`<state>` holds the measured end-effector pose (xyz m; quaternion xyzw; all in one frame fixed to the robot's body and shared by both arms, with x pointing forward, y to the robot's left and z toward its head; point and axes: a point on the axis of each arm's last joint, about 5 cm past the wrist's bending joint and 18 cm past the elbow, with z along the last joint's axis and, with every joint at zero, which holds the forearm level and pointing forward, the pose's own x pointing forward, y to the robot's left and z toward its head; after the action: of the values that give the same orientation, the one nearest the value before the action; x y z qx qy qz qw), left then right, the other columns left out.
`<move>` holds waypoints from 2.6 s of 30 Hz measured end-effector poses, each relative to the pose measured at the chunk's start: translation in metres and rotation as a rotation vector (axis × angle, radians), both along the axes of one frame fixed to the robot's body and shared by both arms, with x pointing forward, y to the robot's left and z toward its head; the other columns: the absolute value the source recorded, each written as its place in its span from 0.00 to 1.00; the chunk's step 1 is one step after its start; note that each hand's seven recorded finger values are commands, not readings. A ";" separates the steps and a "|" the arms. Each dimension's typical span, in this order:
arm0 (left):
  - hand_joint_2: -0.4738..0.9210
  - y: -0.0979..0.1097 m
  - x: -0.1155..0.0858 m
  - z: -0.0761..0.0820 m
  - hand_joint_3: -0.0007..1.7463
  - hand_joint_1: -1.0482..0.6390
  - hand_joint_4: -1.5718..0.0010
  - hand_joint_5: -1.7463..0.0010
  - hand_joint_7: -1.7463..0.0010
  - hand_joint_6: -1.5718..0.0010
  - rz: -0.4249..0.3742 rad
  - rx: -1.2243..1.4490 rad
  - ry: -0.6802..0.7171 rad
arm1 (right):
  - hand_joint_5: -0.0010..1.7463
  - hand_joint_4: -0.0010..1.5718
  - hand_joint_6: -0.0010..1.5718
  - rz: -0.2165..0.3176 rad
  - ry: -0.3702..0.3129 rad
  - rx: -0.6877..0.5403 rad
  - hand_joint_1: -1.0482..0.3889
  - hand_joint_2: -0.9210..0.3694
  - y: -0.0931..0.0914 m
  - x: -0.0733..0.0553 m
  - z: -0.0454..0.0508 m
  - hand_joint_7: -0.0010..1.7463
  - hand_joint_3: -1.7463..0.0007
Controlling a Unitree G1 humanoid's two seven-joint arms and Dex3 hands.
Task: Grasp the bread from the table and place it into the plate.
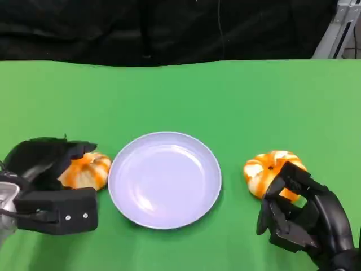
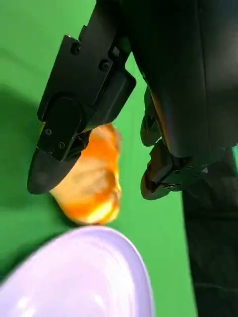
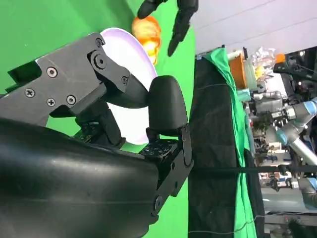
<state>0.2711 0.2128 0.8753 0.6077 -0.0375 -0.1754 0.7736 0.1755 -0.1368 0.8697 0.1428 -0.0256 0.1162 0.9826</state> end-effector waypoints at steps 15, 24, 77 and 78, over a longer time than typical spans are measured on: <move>1.00 0.000 -0.003 -0.022 0.09 0.33 0.58 0.95 0.98 0.60 0.045 0.007 0.067 | 1.00 0.54 0.39 -0.002 0.001 -0.002 0.66 0.25 0.000 0.000 0.0009 1.00 0.35; 1.00 0.000 -0.006 -0.025 0.19 0.63 0.56 0.07 0.28 0.52 0.105 -0.107 0.005 | 1.00 0.54 0.40 0.000 0.005 -0.002 0.66 0.26 0.000 0.000 0.0007 1.00 0.34; 0.71 -0.063 -0.013 0.066 0.61 0.63 0.55 0.00 0.11 0.55 -0.259 -0.494 -0.248 | 1.00 0.54 0.40 -0.005 -0.004 -0.005 0.66 0.25 -0.001 0.000 0.0015 0.99 0.35; 0.72 -0.064 -0.012 0.061 0.60 0.62 0.55 0.00 0.12 0.55 -0.268 -0.490 -0.229 | 1.00 0.54 0.40 -0.005 -0.003 -0.005 0.66 0.25 -0.001 0.000 0.0015 0.99 0.35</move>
<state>0.2587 0.1492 0.9365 0.4084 -0.2457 -0.1920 0.8579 0.1756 -0.1378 0.8712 0.1401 -0.0274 0.1141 0.9832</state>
